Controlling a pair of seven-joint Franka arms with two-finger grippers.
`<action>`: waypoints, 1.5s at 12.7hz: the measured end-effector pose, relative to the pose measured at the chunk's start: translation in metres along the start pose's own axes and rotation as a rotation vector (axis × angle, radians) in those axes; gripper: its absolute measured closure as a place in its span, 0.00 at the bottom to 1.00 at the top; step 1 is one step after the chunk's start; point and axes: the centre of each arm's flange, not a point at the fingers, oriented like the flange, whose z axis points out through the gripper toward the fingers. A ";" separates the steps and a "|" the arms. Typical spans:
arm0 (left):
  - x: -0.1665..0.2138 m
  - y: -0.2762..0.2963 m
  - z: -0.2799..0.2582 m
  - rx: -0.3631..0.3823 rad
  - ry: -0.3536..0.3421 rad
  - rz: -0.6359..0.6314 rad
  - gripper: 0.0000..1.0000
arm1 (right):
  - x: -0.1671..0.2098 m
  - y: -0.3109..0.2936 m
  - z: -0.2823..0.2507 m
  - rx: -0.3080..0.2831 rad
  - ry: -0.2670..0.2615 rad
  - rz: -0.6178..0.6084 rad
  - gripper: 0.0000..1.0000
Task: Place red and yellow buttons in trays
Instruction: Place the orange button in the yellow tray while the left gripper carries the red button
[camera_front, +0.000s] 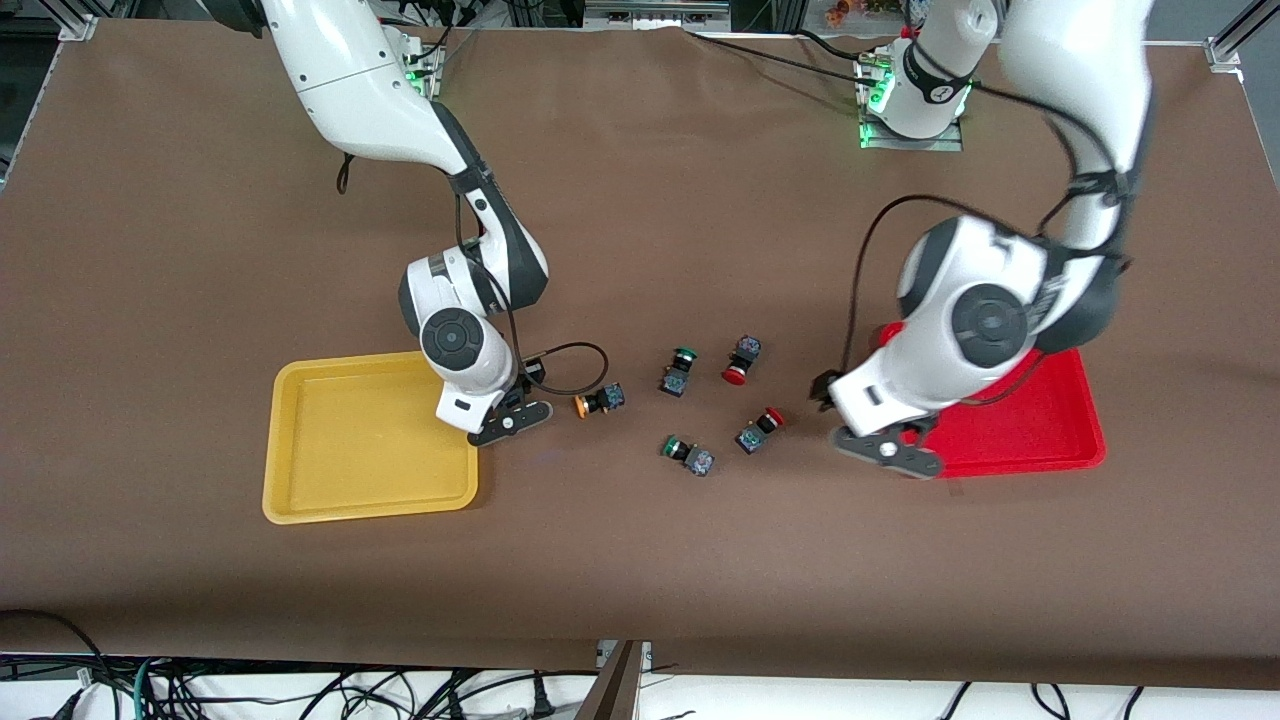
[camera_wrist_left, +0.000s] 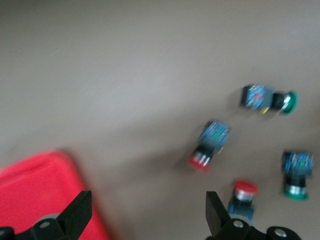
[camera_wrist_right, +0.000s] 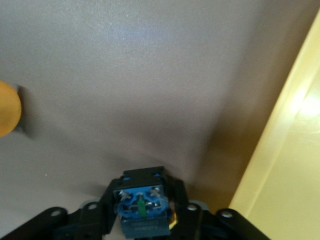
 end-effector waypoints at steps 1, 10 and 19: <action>0.005 0.026 0.027 -0.008 0.037 0.035 0.00 | 0.000 0.000 -0.004 0.019 0.002 0.015 0.59; -0.011 0.067 0.147 -0.003 0.022 0.116 0.05 | 0.018 0.146 -0.108 0.015 -0.003 -0.048 0.59; -0.021 0.018 0.048 0.094 -0.179 0.093 0.60 | 0.032 0.132 -0.103 0.030 0.019 -0.021 0.00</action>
